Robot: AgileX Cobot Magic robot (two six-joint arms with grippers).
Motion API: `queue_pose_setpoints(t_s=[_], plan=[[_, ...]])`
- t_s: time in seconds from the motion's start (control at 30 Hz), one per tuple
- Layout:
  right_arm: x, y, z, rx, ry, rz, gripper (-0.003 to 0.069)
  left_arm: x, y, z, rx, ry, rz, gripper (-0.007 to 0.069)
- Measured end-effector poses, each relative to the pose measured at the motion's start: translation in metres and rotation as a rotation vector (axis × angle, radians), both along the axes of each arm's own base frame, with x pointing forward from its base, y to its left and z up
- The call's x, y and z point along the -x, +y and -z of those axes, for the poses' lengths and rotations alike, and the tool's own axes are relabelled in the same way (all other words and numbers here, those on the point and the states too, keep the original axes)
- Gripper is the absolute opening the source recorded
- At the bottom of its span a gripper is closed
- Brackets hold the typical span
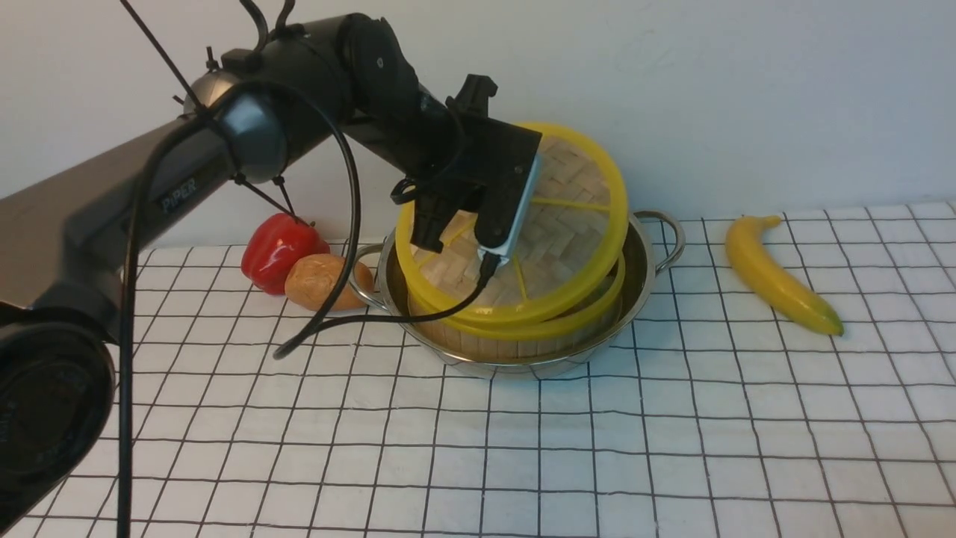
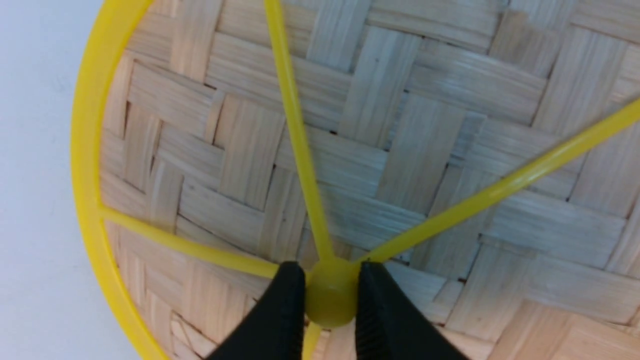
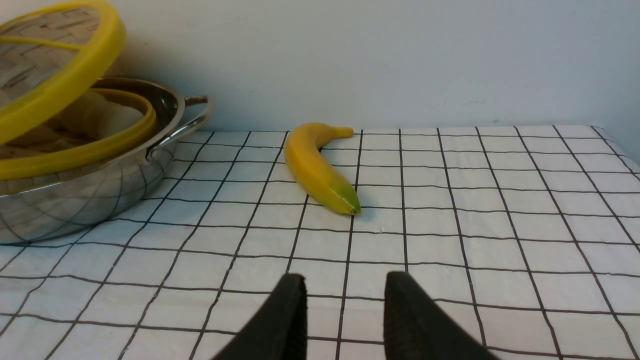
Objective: Place the steamer in the pot on the white tablecloth, and put the lid on the steamer.
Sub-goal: 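Place the yellow bamboo steamer lid onto the steamer in the pot with the left gripper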
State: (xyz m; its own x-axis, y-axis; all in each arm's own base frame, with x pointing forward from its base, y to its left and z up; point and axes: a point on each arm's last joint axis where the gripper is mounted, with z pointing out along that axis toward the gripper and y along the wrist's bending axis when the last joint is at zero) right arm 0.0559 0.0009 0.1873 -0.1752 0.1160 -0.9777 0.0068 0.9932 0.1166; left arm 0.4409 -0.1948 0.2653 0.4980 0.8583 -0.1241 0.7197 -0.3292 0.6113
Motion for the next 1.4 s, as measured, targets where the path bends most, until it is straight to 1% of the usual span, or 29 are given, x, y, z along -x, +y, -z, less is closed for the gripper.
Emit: queue_pose_setpoints(t_s=[0.23,0.43,0.53,0.77,0.87,0.97,1.3,1.4], plan=[[0.000,0.000,0.000,0.000,0.000,0.000,0.0240,-0.003,-0.002,0.007,0.004,0.010,-0.001,0.0123],[0.000,0.000,0.000,0.000,0.000,0.000,0.0240,-0.011,-0.004,0.030,-0.004,0.027,-0.009,0.0123],[0.000,0.000,0.000,0.000,0.000,0.000,0.0240,-0.015,-0.005,0.037,-0.006,0.017,-0.010,0.0123],[0.000,0.000,0.000,0.000,0.000,0.000,0.0240,-0.021,-0.007,0.041,0.001,-0.034,-0.009,0.0123],[0.000,0.000,0.000,0.000,0.000,0.000,0.0240,-0.024,-0.008,0.038,0.030,-0.069,-0.021,0.0051],[0.000,0.000,0.000,0.000,0.000,0.000,0.0240,-0.023,-0.010,0.038,0.035,-0.071,-0.017,0.0019],[0.000,0.000,0.000,0.000,0.000,0.000,0.0240,-0.017,-0.025,0.038,0.020,-0.084,0.020,0.0011],[0.000,0.000,0.000,0.000,0.000,0.000,0.0240,-0.020,-0.025,0.035,0.032,-0.125,-0.005,0.0011]])
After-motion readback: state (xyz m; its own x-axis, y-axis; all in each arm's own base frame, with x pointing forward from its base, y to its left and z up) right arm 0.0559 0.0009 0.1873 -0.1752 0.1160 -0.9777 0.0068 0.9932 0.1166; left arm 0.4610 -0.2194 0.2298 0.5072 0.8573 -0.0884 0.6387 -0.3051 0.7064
